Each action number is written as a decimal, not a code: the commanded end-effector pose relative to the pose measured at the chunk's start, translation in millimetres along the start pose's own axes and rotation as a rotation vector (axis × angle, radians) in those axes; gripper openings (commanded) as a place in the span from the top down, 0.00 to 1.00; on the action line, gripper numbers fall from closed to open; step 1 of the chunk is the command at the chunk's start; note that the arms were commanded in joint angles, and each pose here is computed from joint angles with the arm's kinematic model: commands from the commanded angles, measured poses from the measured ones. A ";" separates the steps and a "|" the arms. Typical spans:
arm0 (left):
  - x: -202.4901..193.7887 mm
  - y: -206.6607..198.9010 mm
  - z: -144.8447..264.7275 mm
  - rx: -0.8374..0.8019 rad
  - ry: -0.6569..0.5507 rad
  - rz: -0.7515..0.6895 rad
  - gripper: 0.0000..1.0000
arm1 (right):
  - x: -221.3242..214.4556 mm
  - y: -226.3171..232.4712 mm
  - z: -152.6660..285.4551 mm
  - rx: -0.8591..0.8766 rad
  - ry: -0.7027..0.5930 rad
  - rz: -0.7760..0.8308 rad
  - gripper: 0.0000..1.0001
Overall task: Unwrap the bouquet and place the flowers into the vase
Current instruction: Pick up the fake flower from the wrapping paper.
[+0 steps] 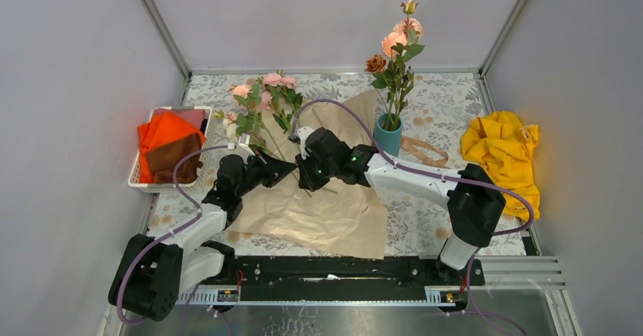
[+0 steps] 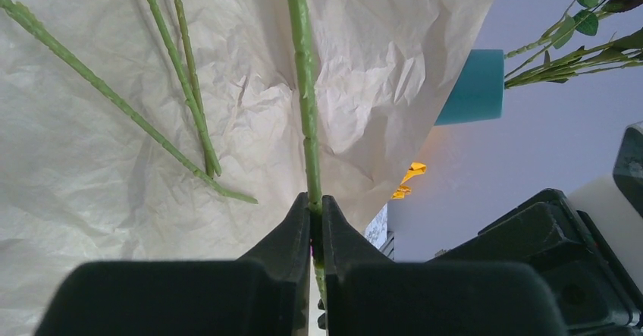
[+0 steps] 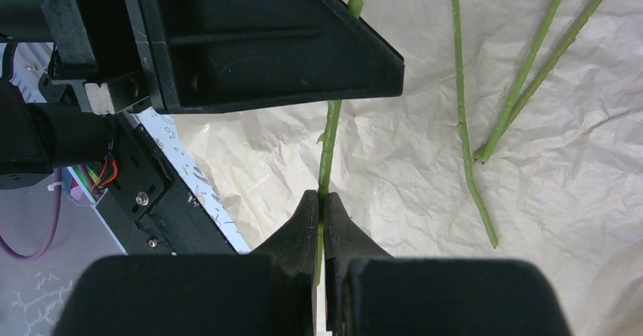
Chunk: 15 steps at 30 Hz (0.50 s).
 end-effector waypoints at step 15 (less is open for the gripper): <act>-2.1 -36.5 17.0 -0.100 -0.004 -0.301 1.00 | 93.6 -5.0 96.7 -0.239 -0.328 0.107 0.46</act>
Point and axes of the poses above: each gripper's point midway between its finger pads, its own z axis back along the fingers, its own y axis along the line the jaws close on, x = y × z, the point moved 1 cm from there along z, back along the fingers, and after that the axes turned 1 degree about -z, right-handed, at the moved point
